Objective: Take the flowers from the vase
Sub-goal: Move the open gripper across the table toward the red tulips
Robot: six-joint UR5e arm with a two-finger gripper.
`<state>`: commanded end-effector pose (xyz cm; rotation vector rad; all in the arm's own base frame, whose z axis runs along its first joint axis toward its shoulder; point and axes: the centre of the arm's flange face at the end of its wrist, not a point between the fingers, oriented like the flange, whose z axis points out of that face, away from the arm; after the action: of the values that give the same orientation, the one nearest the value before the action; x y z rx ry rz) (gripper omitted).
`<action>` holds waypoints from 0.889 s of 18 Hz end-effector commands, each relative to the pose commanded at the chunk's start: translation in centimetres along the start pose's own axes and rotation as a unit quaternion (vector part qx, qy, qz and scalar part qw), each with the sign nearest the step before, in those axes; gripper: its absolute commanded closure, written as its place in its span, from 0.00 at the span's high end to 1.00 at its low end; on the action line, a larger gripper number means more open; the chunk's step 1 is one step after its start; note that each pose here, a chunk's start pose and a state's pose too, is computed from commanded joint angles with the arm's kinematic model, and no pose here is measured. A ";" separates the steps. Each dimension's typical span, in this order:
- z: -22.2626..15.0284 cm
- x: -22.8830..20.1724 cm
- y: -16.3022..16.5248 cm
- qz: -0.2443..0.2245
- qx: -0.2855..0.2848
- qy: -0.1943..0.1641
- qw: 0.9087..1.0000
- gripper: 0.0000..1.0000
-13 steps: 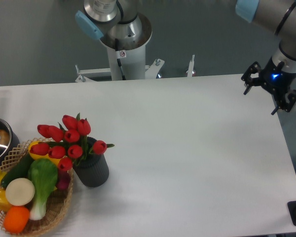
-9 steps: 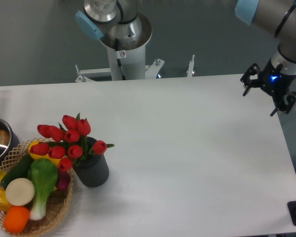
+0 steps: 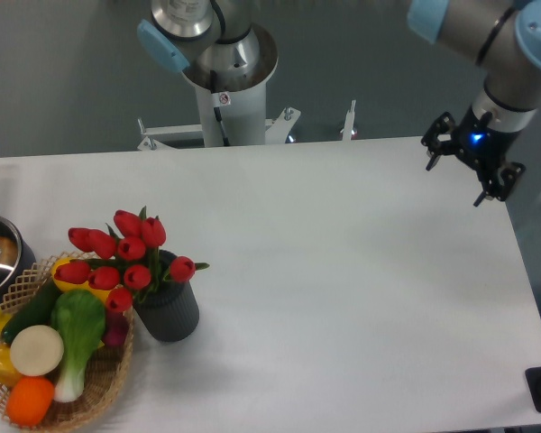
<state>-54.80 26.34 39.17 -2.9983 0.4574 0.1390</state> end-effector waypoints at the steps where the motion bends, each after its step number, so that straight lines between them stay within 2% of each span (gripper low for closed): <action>1: 0.8 0.4 0.6 -0.014 0.002 -0.002 1.000 1.00; 3: 1.4 1.6 1.1 -0.039 0.011 0.002 0.999 1.00; 6: -1.7 4.2 -0.1 -0.057 0.026 -0.021 0.998 1.00; 8: -2.7 6.5 -1.5 -0.061 0.066 -0.027 0.996 1.00; 9: -2.8 8.2 -2.3 -0.062 0.094 -0.027 0.993 1.00; 12: -2.1 9.5 -4.2 -0.064 0.197 -0.026 0.978 1.00; 16: -2.8 11.8 -5.6 -0.064 0.233 -0.027 0.970 1.00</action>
<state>-41.70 27.89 41.16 -2.5438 0.2446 0.0855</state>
